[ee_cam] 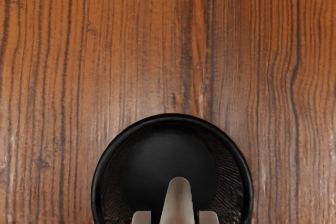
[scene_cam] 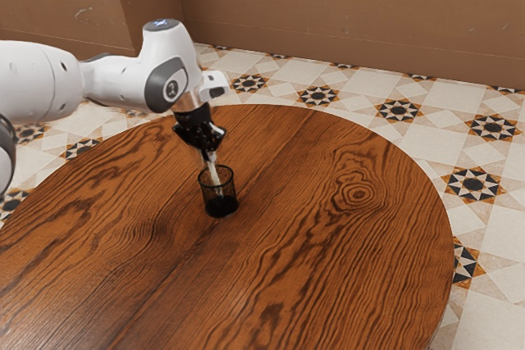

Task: Take the marker out of the pen holder and place it to the left of the pen holder.

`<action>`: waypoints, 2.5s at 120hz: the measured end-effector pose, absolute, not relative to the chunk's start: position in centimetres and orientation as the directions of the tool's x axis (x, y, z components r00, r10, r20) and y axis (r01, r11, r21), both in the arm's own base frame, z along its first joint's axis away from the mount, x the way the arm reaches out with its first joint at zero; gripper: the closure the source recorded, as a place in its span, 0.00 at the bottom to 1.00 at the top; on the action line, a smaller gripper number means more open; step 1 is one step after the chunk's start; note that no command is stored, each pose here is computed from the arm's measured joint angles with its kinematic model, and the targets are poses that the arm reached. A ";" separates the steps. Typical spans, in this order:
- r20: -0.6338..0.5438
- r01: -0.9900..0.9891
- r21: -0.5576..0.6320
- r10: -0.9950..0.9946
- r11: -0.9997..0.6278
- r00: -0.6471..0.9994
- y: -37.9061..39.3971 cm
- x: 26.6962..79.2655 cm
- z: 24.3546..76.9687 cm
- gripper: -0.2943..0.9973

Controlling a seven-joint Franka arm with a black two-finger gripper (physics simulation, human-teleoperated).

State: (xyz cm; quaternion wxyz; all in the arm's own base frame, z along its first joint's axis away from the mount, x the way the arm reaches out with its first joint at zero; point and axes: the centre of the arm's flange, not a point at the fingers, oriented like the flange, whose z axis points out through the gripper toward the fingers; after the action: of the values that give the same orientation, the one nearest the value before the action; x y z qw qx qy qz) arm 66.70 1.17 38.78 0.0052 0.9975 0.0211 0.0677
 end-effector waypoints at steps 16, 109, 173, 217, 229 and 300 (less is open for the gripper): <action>0.214 0.046 0.027 0.050 -0.999 0.976 1.3 63.9 45.7 0.82; 0.354 0.016 -0.223 -0.066 -0.975 0.933 14.5 70.0 39.3 0.84; 0.458 -0.067 -0.258 -0.183 -0.964 0.870 13.5 72.6 34.2 0.84; 0.480 -0.110 -0.262 -0.228 -0.959 0.847 12.6 72.8 34.3 0.48; 0.506 -0.127 -0.259 -0.246 -0.958 0.826 11.1 70.5 38.8 0.38; 0.162 -0.237 -0.126 -0.256 -0.963 0.953 4.3 53.5 66.1 0.24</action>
State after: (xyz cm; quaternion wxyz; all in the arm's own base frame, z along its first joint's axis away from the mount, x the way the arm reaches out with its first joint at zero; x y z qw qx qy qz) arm 53.53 4.30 66.13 -0.0525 0.9868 -0.1250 0.0886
